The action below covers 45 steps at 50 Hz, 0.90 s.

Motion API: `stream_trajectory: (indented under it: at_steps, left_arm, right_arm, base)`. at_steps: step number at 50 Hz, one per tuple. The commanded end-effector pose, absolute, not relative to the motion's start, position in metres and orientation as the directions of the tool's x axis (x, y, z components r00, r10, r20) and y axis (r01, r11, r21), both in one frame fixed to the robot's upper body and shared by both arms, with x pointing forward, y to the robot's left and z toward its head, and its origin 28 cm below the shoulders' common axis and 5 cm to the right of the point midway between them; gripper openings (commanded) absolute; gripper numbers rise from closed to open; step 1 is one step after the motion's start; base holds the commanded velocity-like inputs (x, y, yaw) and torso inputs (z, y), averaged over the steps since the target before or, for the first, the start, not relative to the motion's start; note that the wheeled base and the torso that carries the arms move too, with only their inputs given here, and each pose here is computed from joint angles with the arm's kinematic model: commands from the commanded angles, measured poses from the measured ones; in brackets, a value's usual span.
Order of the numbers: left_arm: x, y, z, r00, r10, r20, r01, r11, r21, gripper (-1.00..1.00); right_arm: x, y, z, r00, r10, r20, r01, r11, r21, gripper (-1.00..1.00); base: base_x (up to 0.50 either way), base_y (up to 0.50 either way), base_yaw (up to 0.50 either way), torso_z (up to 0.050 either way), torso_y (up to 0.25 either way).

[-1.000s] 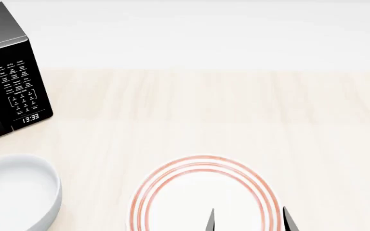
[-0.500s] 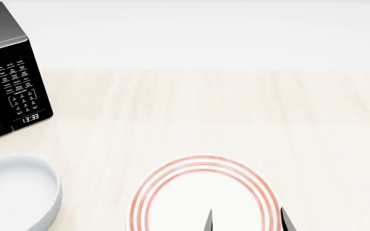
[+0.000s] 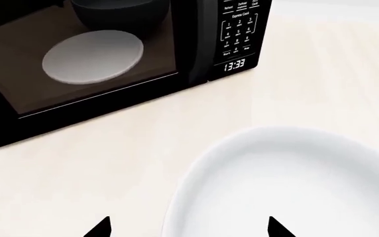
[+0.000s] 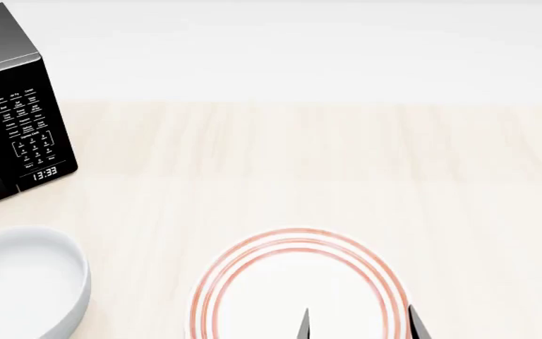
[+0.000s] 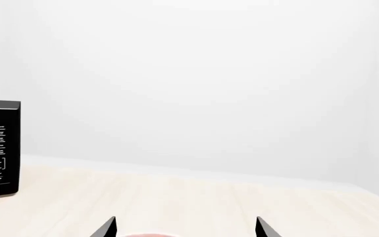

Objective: Pick up the white bowl and put it on the plate.

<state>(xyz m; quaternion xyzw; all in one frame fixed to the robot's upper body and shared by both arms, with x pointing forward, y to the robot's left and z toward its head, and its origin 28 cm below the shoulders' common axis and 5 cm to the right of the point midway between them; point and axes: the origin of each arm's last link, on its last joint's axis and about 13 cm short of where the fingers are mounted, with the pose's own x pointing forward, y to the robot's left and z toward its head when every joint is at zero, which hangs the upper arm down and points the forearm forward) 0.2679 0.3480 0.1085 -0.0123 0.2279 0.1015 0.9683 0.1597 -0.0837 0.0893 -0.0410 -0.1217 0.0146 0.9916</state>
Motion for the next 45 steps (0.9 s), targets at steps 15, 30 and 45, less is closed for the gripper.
stream_trajectory:
  at_steps: [15,30,45]
  left_arm:
    - [0.274,0.343,0.100,0.875,0.184,-0.448,-0.199,0.980,0.015,1.00]
    - [0.274,0.339,0.097,0.870,0.191,-0.455,-0.204,0.979,0.021,1.00]
    - [0.283,0.348,0.092,0.865,0.211,-0.456,-0.222,0.975,0.030,1.00]
  right_arm:
    - [0.159,-0.083,0.088,0.971,0.044,0.235,-0.024,0.996,-0.087,1.00]
    - [0.160,-0.083,0.088,0.971,0.046,0.233,-0.027,0.996,-0.086,1.00]
    - [0.160,-0.083,0.087,0.972,0.046,0.231,-0.027,0.996,-0.088,1.00]
  base:
    - [0.00,0.00,0.00,0.000,0.000]
    - [0.00,0.00,0.00,0.000,0.000]
    - [0.00,0.00,0.00,0.000,0.000]
